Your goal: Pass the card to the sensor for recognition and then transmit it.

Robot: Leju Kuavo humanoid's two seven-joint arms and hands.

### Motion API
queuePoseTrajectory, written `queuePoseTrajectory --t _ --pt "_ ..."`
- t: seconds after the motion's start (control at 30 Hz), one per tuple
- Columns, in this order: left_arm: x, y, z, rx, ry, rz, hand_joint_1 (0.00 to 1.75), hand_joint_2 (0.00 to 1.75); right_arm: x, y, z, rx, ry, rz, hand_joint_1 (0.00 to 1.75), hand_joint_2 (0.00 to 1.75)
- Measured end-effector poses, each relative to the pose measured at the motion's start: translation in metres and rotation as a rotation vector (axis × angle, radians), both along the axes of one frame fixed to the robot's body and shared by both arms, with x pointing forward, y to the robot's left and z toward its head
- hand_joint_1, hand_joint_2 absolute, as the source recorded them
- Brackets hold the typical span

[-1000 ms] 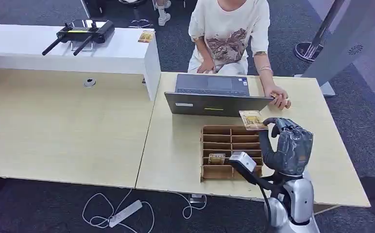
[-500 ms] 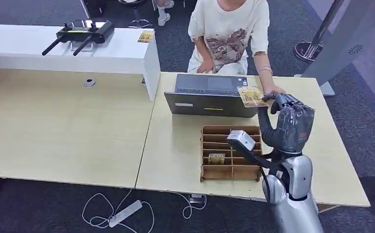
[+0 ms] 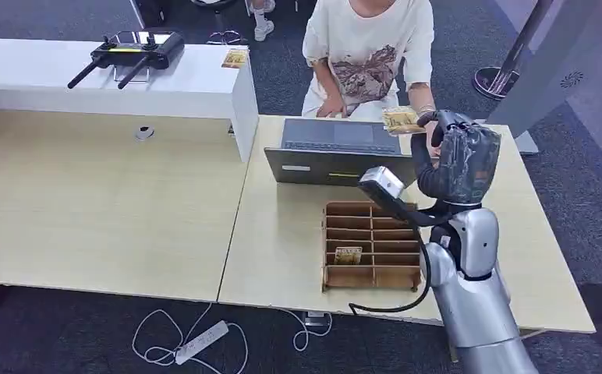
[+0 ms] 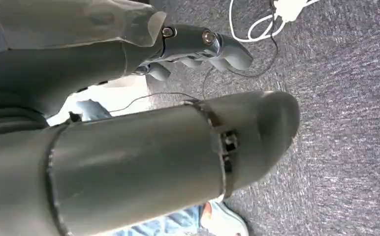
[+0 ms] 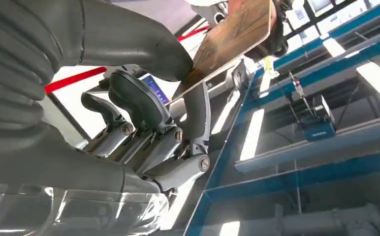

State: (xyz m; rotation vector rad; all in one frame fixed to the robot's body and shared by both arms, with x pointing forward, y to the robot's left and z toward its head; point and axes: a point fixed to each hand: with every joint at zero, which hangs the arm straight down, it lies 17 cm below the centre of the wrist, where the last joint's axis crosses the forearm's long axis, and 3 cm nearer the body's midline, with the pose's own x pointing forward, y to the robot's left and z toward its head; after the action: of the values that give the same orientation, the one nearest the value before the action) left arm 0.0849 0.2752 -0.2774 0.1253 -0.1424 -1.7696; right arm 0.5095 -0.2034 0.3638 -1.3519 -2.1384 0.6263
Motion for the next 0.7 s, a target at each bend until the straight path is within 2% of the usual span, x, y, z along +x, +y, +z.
queuePoseTrajectory --t 0.33,0.7 --pt "-0.001 0.0 0.0 -0.005 0.008 -0.035 0.0 0.0 0.059 -0.013 0.008 -0.027 0.091 -0.055 1.75 1.75" --pt "-0.002 0.0 0.0 -0.01 0.01 -0.057 0.0 0.0 0.106 -0.032 0.009 -0.052 0.2 -0.114 1.75 1.75"
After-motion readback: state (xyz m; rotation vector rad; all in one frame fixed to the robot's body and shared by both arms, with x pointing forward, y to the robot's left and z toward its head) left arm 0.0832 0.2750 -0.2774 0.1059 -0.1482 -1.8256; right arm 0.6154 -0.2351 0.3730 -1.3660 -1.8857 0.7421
